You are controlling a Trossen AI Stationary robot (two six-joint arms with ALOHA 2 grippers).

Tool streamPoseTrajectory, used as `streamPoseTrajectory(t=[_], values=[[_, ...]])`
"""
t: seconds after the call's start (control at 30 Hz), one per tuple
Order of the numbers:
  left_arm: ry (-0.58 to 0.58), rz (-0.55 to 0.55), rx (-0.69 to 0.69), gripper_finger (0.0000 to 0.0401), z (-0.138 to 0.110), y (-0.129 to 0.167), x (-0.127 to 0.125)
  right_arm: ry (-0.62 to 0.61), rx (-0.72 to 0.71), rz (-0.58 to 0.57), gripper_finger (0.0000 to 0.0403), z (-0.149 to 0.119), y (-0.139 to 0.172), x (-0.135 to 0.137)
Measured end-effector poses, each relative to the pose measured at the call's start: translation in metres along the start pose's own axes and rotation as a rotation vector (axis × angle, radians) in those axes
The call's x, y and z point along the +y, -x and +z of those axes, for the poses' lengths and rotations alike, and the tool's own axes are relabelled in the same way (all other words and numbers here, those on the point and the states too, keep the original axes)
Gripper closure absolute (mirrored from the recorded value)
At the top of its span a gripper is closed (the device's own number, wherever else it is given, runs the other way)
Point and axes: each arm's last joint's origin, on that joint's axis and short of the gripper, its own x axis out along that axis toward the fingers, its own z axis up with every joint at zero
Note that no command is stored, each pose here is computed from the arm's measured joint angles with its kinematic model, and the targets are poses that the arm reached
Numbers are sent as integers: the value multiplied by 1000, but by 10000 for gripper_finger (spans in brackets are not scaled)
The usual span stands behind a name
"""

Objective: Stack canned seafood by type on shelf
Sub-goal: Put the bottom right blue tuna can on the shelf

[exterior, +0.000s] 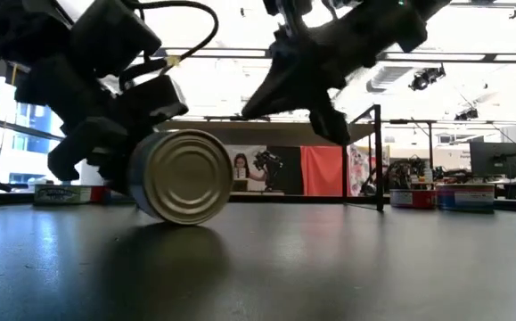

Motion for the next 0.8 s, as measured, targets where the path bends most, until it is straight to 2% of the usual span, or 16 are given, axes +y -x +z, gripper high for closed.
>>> streamPoseTrajectory(t=[0.13,0.27,0.33,0.43,0.6,0.8], values=[[-3,70,121,401,-3,21,14,178,-32,90,403,23,7,17],[6,131,189,401,-1,55,27,471,10,197,403,46,12,33],[64,151,163,401,3,74,31,601,62,225,401,54,16,39],[212,163,56,401,11,102,33,729,161,182,386,61,13,45],[400,189,-189,401,23,139,28,922,312,208,309,66,-9,54],[450,230,-328,401,29,164,23,1074,423,261,171,66,-46,60]])
